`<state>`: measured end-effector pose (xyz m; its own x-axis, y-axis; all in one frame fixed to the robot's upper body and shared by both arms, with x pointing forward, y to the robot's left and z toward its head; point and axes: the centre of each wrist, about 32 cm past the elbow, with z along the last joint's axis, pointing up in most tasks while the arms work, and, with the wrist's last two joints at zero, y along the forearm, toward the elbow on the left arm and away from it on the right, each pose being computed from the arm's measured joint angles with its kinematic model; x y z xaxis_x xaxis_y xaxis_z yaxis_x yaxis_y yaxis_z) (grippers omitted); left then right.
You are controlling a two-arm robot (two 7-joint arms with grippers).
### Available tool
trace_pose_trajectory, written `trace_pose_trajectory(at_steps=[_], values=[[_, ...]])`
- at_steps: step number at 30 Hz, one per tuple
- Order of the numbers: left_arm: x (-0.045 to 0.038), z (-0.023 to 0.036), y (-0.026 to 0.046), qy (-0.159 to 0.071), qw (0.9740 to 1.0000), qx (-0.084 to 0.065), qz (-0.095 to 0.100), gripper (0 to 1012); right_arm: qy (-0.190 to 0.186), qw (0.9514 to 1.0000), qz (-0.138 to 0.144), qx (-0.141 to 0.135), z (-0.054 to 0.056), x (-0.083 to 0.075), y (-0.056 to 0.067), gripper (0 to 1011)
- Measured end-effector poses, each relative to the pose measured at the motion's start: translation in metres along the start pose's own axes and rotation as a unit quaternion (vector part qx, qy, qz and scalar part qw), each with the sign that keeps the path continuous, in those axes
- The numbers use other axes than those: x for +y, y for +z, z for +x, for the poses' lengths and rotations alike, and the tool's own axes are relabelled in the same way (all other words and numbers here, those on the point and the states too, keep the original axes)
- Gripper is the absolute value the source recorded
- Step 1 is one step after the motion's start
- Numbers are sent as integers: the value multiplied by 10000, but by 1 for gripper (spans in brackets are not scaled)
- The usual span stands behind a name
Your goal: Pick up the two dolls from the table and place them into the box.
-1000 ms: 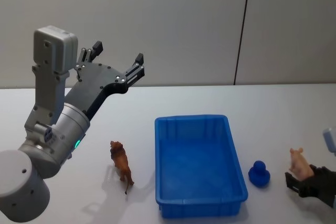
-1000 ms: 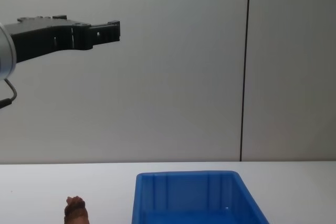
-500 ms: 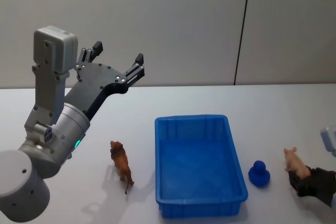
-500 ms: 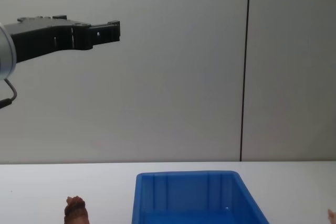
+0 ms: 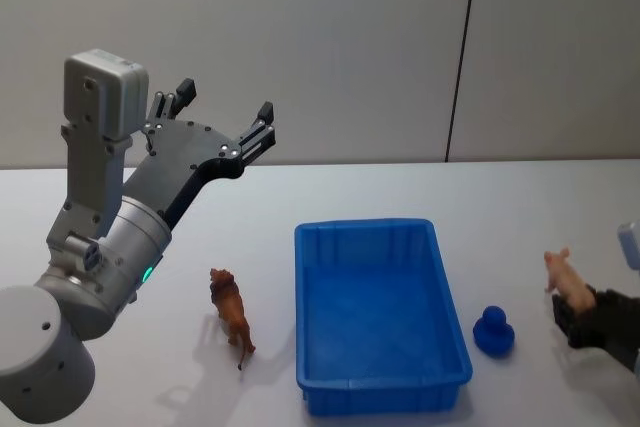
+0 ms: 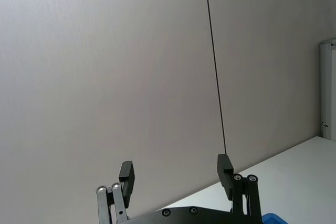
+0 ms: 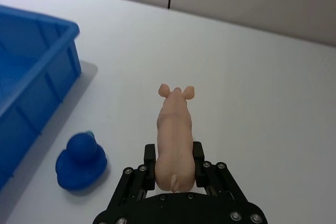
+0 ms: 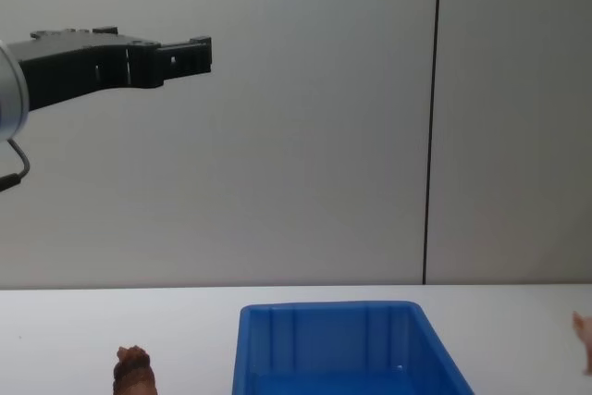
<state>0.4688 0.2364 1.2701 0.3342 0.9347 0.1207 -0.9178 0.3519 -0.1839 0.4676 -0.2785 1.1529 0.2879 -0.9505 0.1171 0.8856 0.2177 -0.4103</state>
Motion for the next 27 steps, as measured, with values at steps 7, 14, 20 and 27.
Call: trace_pose_trajectory(at_steps=[7,14,20,27], values=[[0,0,0,0,10000,0,0,1001,62,9988,460,-155,-12,-29,139,384],[0,0,0,0,10000,0,0,1001,349,9945,936,-305,-50,-39,322,384],[0,0,0,0,10000,0,0,1001,690,9897,1193,-383,-93,-22,455,384],[0,0,0,0,10000,0,0,1001,1163,9829,1365,-429,-163,26,602,384]])
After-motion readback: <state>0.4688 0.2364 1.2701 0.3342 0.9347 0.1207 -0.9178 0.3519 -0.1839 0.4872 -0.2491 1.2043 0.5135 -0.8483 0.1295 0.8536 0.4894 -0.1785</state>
